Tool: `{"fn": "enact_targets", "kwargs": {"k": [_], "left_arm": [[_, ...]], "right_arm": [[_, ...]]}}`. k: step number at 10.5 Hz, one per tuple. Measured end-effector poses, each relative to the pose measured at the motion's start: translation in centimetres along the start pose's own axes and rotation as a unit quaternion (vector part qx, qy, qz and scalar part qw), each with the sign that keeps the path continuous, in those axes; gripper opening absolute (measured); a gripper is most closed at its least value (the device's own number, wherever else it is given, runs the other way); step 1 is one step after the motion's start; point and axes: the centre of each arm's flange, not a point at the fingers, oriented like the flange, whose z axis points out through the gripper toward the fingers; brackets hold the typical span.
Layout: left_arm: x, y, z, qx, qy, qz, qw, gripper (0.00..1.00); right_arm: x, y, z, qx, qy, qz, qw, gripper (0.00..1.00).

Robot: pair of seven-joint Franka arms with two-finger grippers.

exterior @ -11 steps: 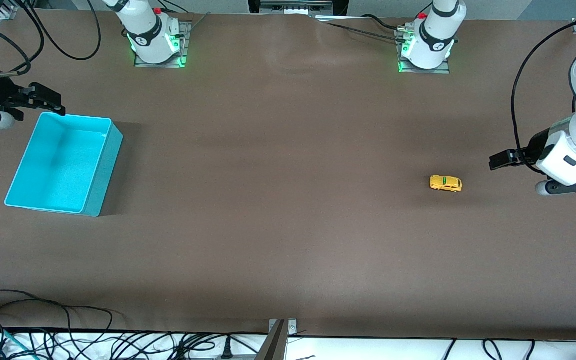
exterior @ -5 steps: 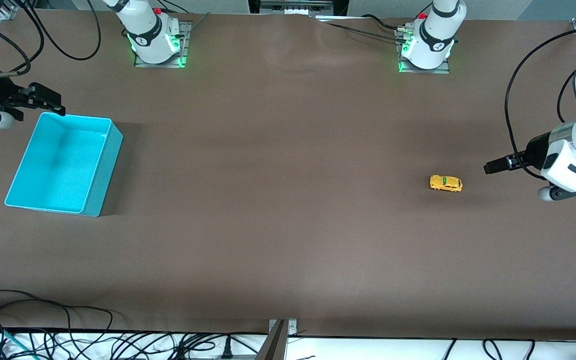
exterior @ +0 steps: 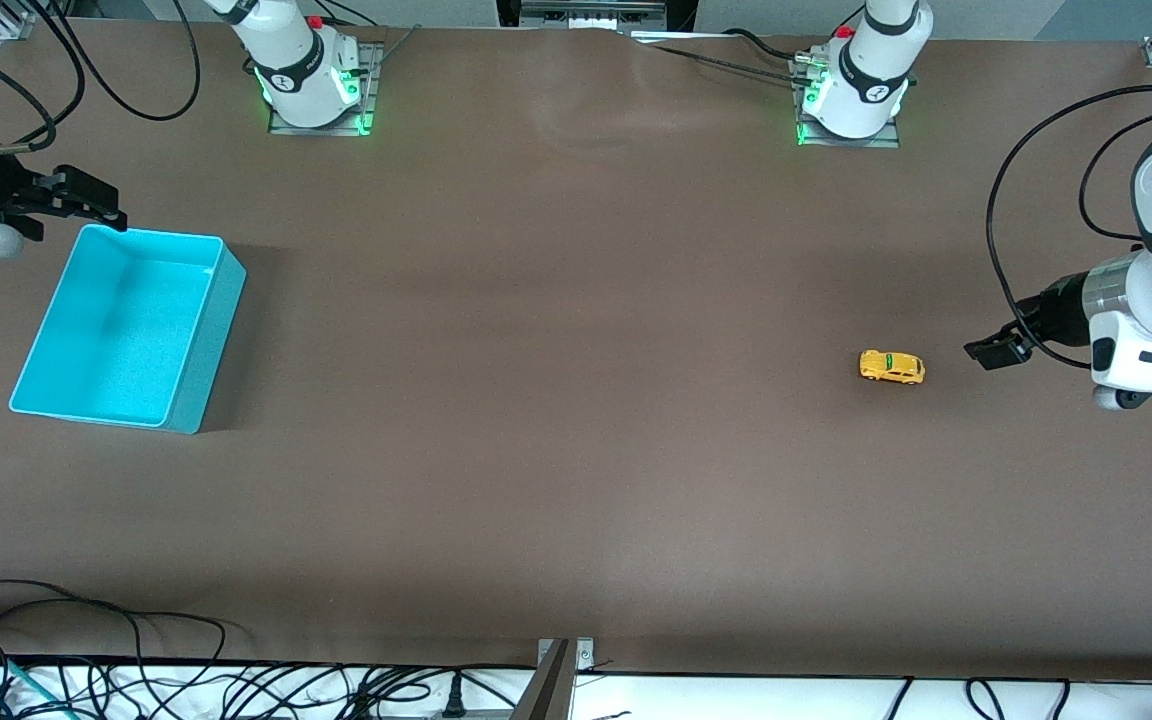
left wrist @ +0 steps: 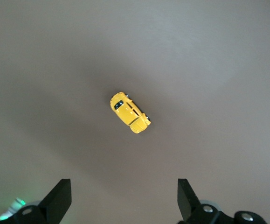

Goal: Wind up and store yellow beetle car
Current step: 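Move the left gripper over the yellow toy car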

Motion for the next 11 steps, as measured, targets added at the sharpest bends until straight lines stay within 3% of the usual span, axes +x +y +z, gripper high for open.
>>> {"fn": "enact_targets", "kwargs": {"k": [2,3,5,6,7,9,11], "left_arm": [[0.1,0.0,1.0,0.010,-0.002,-0.051,0.999,1.00],[0.1,0.0,0.8,0.009,-0.001,-0.039,0.999,1.00],[-0.1,0.0,0.2,0.006,0.002,0.063,0.998,1.00],[-0.3,0.0,0.1,0.005,0.003,0.084,0.996,1.00],[-0.4,0.1,0.1,0.005,0.003,0.067,0.998,1.00],[-0.3,0.3,0.6,0.008,0.001,-0.046,0.999,1.00],[0.1,0.7,1.8,0.009,0.001,-0.164,0.986,1.00]], "right_arm": [[0.0,0.0,0.0,0.000,-0.002,0.000,1.000,1.00],[0.0,0.0,0.0,0.000,-0.002,0.000,1.000,1.00],[0.0,0.0,0.0,0.000,-0.002,0.000,1.000,1.00],[0.0,-0.2,0.0,0.000,-0.002,-0.002,1.000,1.00],[0.0,-0.4,0.0,0.000,-0.002,-0.004,1.000,1.00],[0.0,-0.6,0.0,0.000,-0.002,-0.006,1.000,1.00],[0.1,-0.7,0.0,-0.001,-0.002,-0.007,1.000,1.00]]}}
